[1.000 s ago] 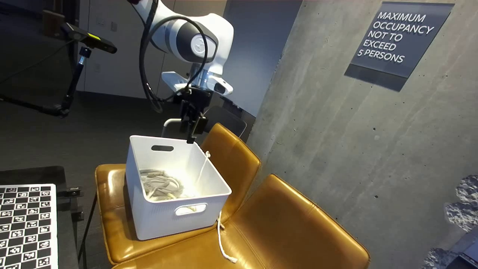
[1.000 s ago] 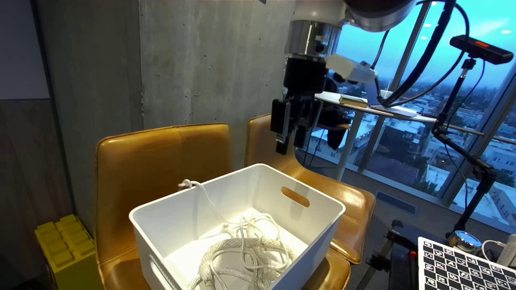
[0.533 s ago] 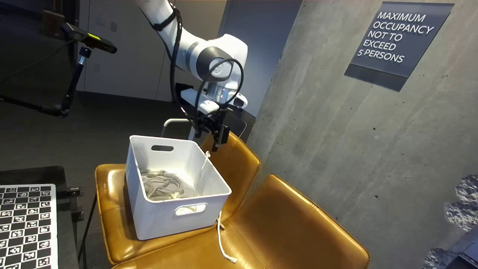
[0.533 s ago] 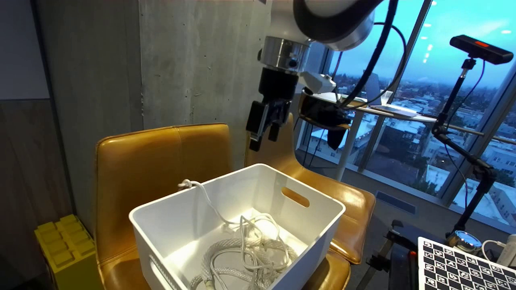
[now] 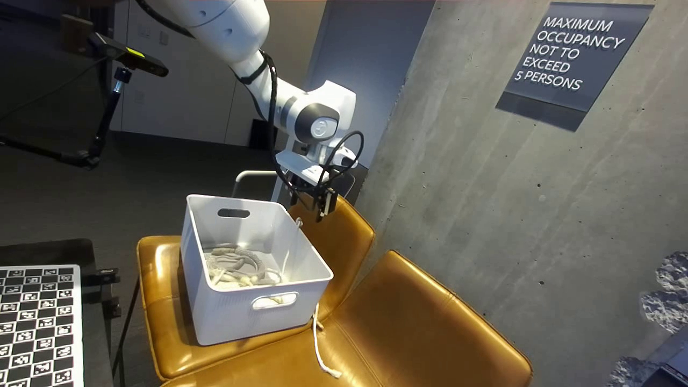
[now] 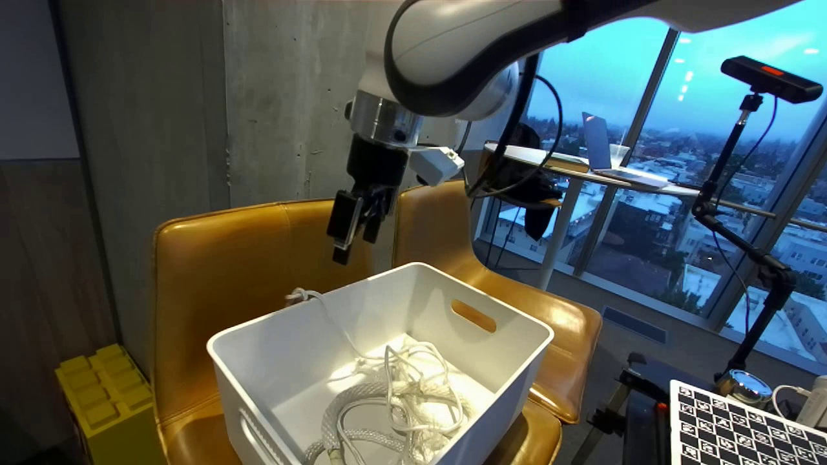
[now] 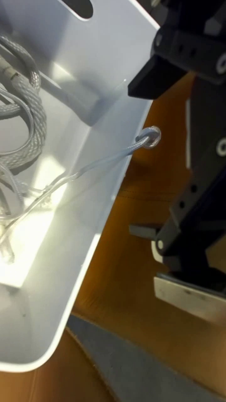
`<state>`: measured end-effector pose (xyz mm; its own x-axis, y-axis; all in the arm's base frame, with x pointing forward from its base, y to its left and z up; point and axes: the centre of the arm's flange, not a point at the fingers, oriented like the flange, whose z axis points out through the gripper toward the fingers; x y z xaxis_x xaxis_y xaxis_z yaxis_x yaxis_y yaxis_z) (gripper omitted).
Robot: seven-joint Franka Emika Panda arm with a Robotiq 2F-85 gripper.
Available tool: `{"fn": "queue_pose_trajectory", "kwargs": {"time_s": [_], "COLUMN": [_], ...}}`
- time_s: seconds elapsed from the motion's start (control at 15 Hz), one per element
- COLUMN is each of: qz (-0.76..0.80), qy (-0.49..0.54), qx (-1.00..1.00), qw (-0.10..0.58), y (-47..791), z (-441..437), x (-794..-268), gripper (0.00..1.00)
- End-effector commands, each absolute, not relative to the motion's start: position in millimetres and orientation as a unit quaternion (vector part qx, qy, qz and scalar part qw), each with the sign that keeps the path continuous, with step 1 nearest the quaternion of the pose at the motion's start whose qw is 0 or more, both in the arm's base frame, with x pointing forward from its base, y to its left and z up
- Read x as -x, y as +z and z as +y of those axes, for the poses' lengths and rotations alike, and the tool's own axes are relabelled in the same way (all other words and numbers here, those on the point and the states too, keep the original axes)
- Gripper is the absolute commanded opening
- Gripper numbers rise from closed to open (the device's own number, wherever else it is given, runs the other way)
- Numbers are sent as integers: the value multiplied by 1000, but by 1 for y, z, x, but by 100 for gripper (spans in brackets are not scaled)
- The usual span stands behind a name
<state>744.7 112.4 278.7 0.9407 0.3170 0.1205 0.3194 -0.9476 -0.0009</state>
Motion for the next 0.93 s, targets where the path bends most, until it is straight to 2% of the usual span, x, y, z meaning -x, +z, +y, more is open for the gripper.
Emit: {"fn": "queue_pose_trajectory", "kwargs": {"time_s": [0.0, 0.73, 0.8, 0.87], "qz": [-188, -196, -195, -194], "qy": [-101, -133, -133, -131], "qx": [977, 971, 972, 972], "qw": [9, 19, 19, 19], "y": [264, 228, 226, 224], "z": [134, 157, 156, 156], "x": [-780, -783, -783, -781], "gripper": [100, 100, 97, 73]}}
